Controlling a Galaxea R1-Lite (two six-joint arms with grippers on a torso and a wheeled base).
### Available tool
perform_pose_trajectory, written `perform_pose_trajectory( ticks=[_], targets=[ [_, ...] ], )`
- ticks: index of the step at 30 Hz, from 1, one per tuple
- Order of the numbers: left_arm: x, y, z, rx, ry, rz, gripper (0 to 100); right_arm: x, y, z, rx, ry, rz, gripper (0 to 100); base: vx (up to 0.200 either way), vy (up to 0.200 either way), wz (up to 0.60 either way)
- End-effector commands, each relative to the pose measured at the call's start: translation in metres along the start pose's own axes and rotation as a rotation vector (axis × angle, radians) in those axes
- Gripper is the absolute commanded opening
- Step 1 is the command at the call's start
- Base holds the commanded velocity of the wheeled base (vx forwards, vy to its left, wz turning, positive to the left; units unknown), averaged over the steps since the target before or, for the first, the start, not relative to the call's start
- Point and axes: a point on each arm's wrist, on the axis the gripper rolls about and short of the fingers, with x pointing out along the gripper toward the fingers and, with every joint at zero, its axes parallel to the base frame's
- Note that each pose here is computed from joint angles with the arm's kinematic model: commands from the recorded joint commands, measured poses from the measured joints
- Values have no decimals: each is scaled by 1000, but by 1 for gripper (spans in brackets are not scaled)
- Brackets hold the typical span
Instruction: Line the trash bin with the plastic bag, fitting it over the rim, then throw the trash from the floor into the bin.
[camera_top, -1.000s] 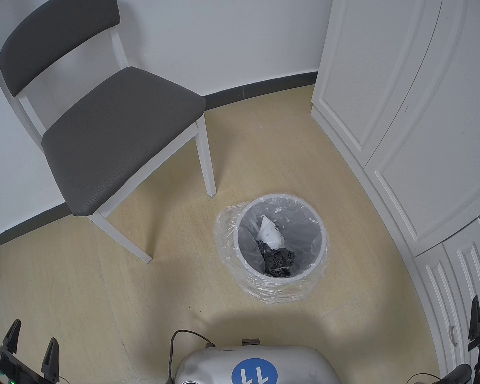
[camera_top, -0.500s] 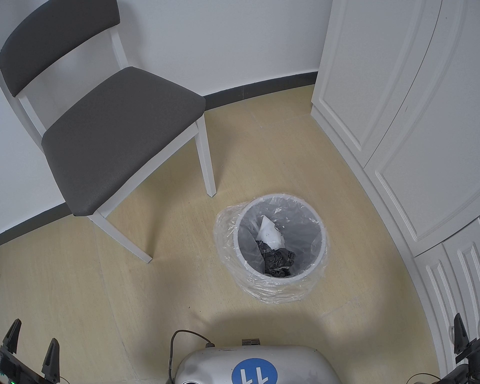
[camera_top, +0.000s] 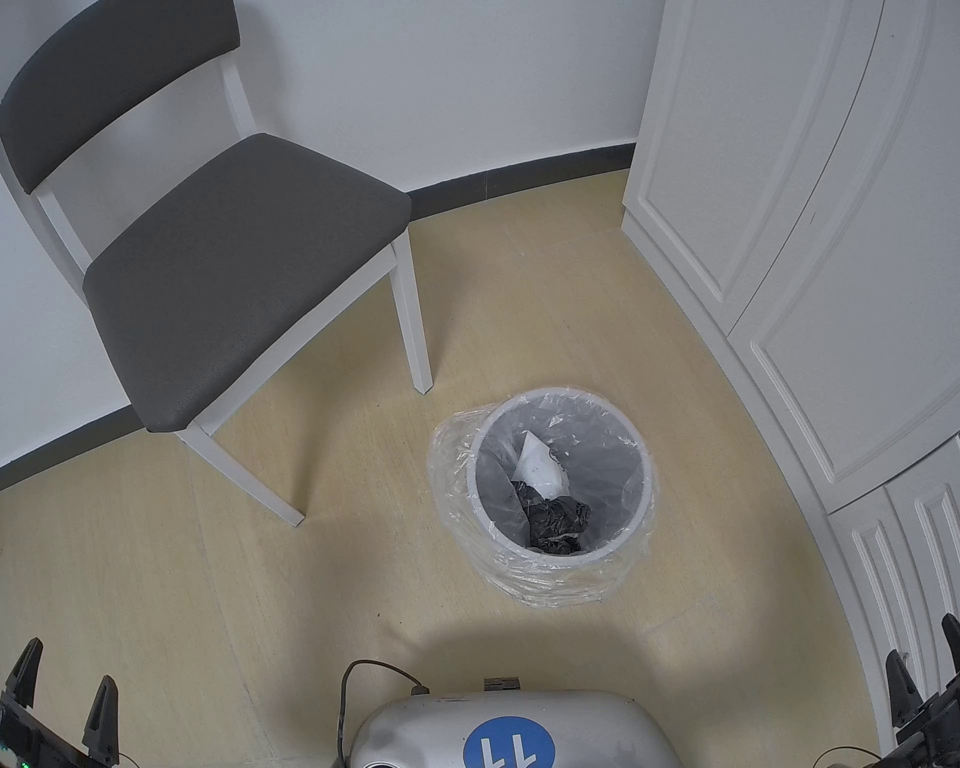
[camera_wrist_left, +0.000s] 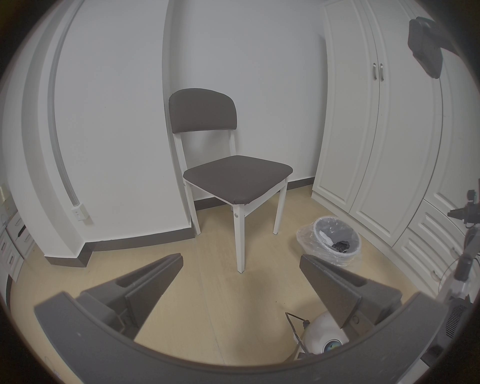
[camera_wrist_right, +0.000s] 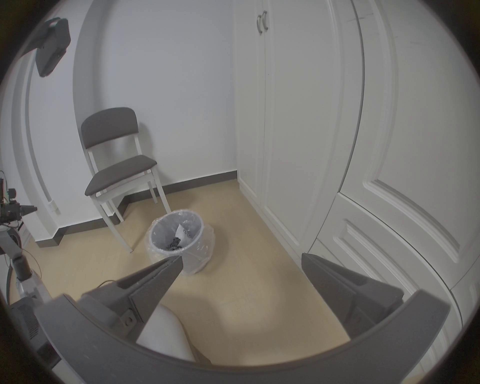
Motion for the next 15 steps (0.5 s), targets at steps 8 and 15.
perform_pose_trajectory(
  ticks=[8, 15],
  targets=[
    [0, 0, -5, 2, 4, 0, 100, 0, 0, -5, 3, -1, 1, 100, 0, 0, 0],
    [0, 0, -5, 2, 4, 2, 100, 0, 0, -4, 4, -3, 1, 100, 0, 0, 0]
  ],
)
